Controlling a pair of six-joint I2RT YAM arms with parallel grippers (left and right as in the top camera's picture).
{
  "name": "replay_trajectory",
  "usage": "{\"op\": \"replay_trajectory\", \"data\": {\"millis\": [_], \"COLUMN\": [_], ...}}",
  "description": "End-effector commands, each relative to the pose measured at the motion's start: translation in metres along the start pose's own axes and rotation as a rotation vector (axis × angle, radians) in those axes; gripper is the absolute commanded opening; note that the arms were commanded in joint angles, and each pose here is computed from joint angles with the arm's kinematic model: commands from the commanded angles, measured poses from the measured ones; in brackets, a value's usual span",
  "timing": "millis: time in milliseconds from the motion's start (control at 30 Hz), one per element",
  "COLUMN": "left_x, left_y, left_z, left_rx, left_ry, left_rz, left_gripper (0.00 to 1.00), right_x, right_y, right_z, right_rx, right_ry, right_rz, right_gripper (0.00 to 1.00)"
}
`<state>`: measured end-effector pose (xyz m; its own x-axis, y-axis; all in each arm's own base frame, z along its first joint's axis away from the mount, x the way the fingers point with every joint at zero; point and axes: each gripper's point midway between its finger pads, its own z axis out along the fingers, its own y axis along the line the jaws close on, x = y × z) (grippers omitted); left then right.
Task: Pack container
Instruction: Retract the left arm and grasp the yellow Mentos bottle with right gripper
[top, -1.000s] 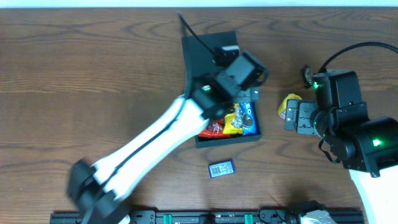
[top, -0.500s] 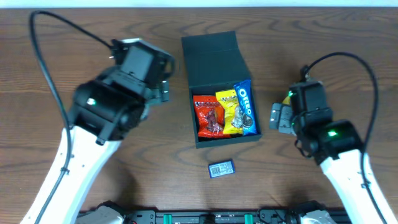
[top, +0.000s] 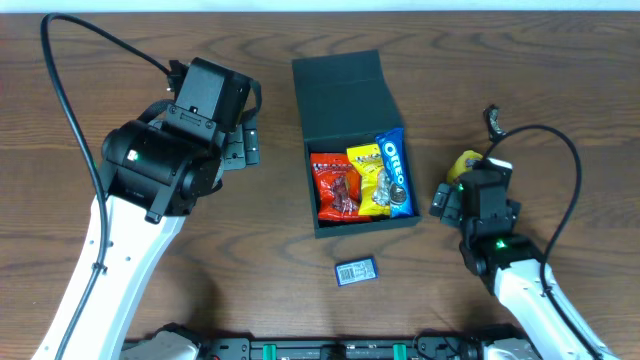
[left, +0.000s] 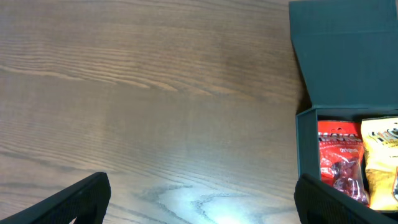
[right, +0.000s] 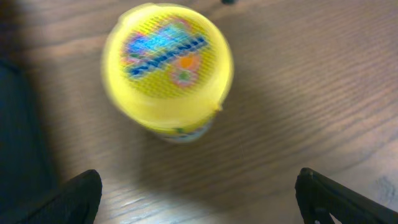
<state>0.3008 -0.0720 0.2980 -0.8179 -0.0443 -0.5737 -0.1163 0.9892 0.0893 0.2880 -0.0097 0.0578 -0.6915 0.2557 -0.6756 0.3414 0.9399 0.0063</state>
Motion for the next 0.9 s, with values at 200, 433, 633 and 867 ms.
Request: {"op": "replay_trajectory", "data": {"millis": [200, 433, 633, 867], "left_x": [0.002, 0.001, 0.000, -0.003], "left_y": [-0.001, -0.006, -0.006, -0.007], "left_z": [0.002, 0.002, 0.002, 0.003], "left_rx": [0.007, 0.029, 0.031, 0.035], "left_ry": [0.013, 0.012, 0.008, -0.003], "left_rz": [0.016, 0.012, 0.011, 0.011], "left_gripper": [0.95, 0.95, 0.95, 0.95], "right_x": [-0.004, -0.005, -0.002, -0.014], "right_y": [0.000, 0.013, 0.017, 0.022], "right_z": [0.027, 0.049, 0.064, 0.069], "right_rx": [-0.007, -0.039, -0.041, -0.051], "right_ry": [-0.043, -0.063, -0.059, -0.112], "right_rz": [-0.026, -0.076, -0.111, -0.118], "right_gripper": [0.99, 0.99, 0.99, 0.99]}}
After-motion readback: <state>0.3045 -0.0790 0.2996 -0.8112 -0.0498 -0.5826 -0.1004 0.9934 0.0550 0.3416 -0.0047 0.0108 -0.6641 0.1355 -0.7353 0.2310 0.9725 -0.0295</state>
